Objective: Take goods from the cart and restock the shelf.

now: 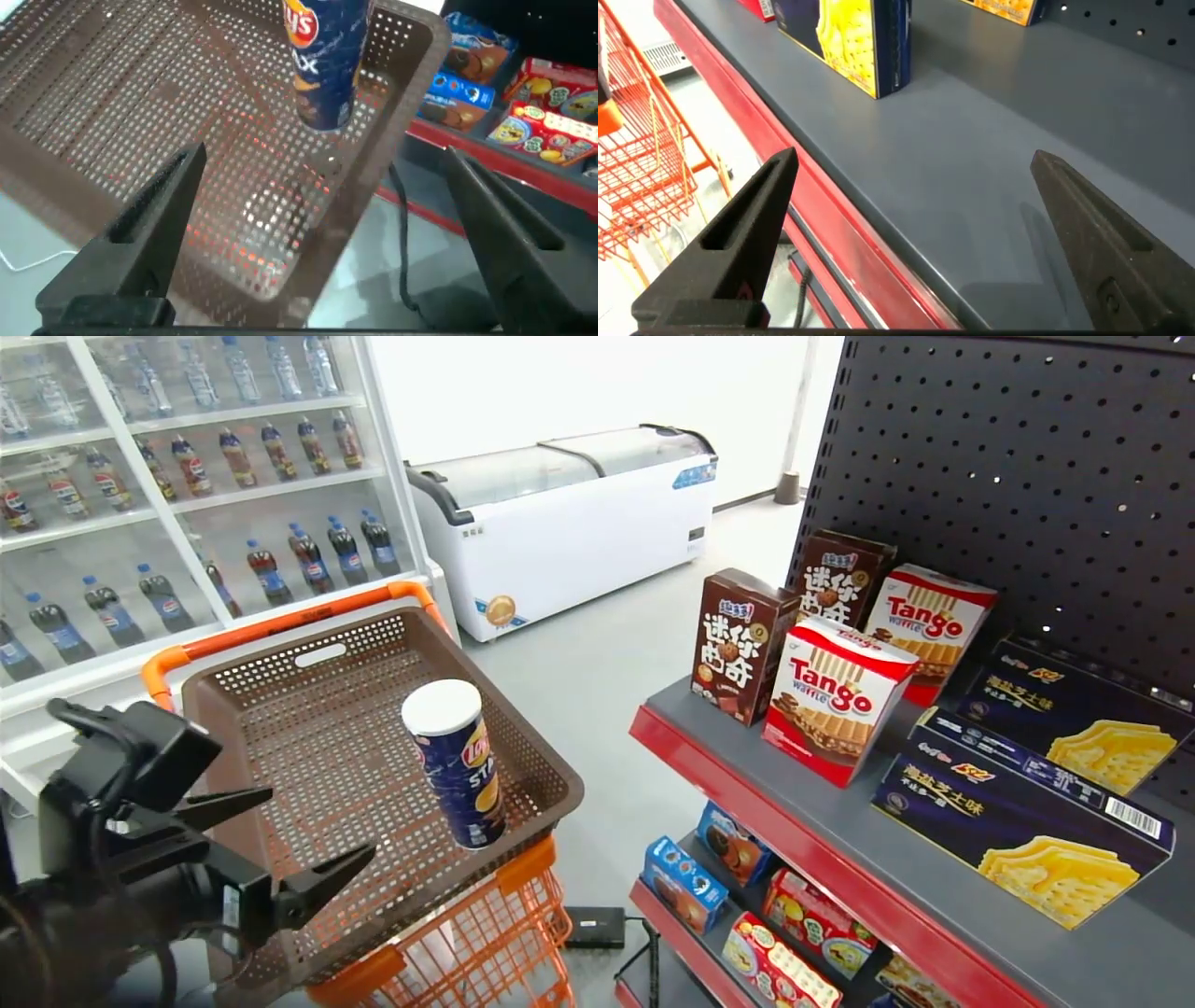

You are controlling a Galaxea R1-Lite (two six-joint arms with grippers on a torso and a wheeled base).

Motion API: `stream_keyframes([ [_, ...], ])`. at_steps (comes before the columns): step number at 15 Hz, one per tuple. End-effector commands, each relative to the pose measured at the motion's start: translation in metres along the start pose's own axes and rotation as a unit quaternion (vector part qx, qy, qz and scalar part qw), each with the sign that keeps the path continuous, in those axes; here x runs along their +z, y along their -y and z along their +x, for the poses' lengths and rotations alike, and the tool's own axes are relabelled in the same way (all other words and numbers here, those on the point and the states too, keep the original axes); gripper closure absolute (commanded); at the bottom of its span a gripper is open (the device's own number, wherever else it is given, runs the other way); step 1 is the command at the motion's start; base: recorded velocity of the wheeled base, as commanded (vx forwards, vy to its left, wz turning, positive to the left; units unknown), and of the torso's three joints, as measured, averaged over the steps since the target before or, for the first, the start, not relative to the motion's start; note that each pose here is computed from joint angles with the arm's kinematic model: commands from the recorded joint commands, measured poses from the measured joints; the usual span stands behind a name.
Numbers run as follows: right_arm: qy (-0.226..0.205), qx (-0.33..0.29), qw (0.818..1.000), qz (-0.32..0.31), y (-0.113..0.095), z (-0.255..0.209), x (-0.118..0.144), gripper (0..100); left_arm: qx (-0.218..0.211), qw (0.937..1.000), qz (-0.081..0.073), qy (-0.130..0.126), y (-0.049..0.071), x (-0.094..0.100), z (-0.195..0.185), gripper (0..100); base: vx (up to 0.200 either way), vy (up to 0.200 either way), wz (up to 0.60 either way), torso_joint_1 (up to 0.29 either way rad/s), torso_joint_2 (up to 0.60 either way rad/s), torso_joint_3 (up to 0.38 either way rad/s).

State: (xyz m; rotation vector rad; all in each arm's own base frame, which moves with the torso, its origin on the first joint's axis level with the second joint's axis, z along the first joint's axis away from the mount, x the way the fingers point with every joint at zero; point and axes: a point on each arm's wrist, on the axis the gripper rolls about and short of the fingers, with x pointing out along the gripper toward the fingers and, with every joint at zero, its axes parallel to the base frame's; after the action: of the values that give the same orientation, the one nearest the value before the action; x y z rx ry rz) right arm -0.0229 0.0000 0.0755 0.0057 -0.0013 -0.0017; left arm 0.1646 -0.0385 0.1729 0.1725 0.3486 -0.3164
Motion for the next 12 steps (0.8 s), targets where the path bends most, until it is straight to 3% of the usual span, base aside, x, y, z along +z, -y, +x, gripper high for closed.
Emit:
stream_keyframes([
  [1, -0.001, 0.000, 1.000, 0.000, 0.000, 0.000, 0.000, 0, -0.014, 0.9990, -0.003, -0.042, 0.002, -0.012, 0.047, 0, 0.000, 0.000, 0.00, 0.000, 0.00, 0.000],
  [8, -0.001, 0.000, 1.000, 0.000, 0.000, 0.000, 0.000, 0, -0.021, 0.9997, 0.004, -0.008, 0.006, -0.010, 0.112, 0, 0.000, 0.000, 0.00, 0.000, 0.00, 0.000],
  [12, -0.001, 0.000, 1.000, 0.000, 0.000, 0.000, 0.000, 0, -0.027, 0.9996, 0.006, -0.003, 0.009, -0.011, 0.133, 0, 0.000, 0.000, 0.00, 0.000, 0.00, 0.000],
])
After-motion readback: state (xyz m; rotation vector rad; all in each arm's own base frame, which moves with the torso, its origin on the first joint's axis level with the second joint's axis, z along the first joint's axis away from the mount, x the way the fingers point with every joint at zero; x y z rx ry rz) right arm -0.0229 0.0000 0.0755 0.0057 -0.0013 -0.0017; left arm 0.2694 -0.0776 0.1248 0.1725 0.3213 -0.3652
